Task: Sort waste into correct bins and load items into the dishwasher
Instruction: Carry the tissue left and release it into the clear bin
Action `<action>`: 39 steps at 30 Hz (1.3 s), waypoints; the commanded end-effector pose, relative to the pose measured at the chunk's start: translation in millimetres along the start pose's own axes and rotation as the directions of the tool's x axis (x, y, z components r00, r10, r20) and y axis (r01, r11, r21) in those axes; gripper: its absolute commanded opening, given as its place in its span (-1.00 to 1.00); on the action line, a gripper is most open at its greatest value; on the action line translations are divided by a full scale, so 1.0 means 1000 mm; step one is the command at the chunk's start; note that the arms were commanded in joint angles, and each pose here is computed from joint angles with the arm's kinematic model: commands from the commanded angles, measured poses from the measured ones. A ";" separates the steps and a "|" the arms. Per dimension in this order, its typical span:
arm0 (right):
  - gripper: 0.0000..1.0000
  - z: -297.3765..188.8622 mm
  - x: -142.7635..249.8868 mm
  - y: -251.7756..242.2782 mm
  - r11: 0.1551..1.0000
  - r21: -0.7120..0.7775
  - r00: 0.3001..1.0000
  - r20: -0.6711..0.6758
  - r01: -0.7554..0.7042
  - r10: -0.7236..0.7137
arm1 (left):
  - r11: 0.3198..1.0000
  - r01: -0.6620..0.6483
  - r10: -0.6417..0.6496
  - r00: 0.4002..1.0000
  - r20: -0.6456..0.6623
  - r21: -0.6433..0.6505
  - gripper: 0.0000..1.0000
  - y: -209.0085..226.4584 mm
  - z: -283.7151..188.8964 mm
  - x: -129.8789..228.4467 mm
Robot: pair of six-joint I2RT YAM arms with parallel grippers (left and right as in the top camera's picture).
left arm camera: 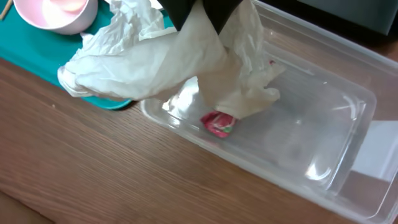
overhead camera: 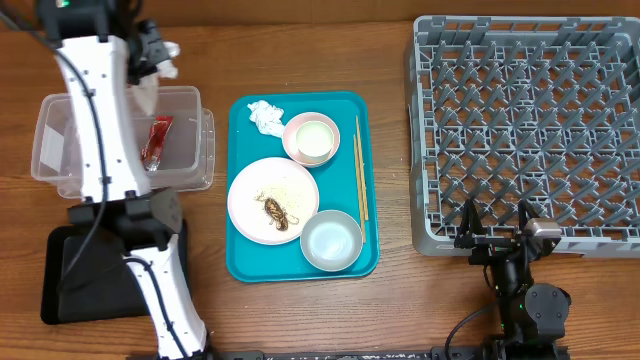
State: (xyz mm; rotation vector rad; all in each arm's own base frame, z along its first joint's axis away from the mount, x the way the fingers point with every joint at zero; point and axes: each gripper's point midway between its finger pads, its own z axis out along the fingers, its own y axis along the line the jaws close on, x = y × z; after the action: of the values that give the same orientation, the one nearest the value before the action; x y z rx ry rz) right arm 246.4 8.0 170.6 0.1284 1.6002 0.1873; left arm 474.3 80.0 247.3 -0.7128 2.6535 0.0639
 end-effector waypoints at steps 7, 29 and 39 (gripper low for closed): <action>1.00 0.000 0.000 -0.003 1.000 0.013 1.000 0.010 0.004 -0.004 | 0.991 0.133 -0.133 0.981 -0.142 -0.015 -0.14 0.055 0.025 0.011; 1.00 0.000 0.001 -0.003 1.000 0.013 1.000 0.010 0.004 -0.004 | 0.807 -0.066 0.194 0.968 -0.158 0.587 -0.21 -0.085 -0.019 0.040; 1.00 0.000 0.000 -0.003 1.000 0.013 1.000 0.010 0.004 -0.004 | 0.936 -0.208 0.207 0.978 0.035 0.283 0.34 -0.153 -0.007 0.050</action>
State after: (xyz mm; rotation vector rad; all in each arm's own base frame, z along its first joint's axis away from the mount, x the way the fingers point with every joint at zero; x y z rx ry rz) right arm 246.4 8.0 170.7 0.1284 1.5998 0.1873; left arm 504.3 -82.9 226.9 -0.2519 2.7216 -0.5033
